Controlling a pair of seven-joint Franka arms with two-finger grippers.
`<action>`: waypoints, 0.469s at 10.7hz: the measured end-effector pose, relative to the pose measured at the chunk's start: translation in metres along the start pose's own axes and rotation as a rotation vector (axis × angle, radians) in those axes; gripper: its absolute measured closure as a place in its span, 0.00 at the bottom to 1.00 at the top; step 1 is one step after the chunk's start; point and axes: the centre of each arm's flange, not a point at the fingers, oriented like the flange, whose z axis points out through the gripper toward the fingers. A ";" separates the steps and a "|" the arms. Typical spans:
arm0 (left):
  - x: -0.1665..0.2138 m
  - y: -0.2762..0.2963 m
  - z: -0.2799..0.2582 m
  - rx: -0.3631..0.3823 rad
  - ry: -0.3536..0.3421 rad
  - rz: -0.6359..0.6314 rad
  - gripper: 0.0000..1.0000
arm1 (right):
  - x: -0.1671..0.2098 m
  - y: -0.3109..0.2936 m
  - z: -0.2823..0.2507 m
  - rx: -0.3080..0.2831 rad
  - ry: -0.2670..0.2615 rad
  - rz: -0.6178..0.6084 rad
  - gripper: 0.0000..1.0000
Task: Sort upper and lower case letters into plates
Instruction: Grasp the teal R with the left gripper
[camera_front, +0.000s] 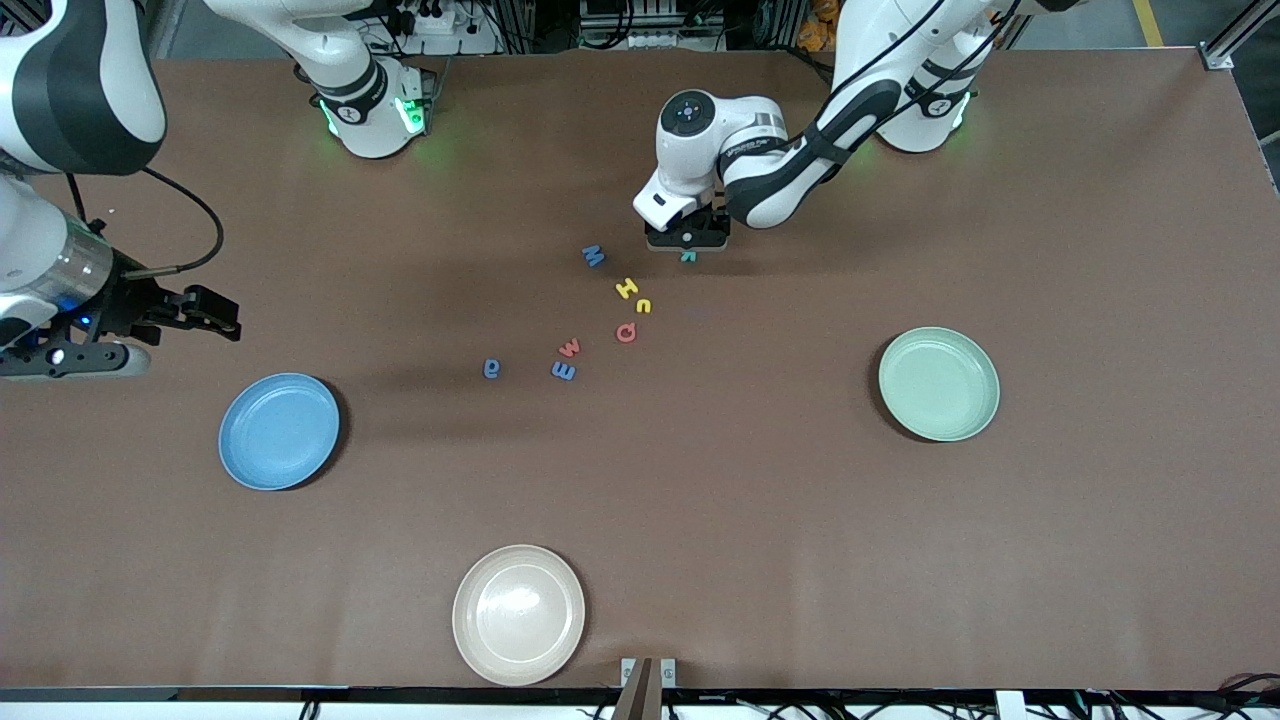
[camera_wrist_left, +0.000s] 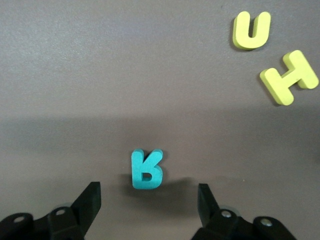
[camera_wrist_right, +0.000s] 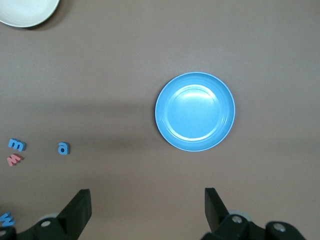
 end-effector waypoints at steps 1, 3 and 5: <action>0.001 0.000 0.002 -0.001 -0.004 -0.002 0.18 | 0.005 0.001 0.013 -0.001 -0.017 0.002 0.00; 0.001 0.001 0.005 -0.001 -0.012 -0.004 0.21 | 0.018 0.005 0.049 -0.004 -0.060 0.009 0.00; 0.003 -0.001 0.007 0.002 -0.014 -0.008 0.25 | 0.029 -0.006 0.081 0.000 -0.093 -0.005 0.00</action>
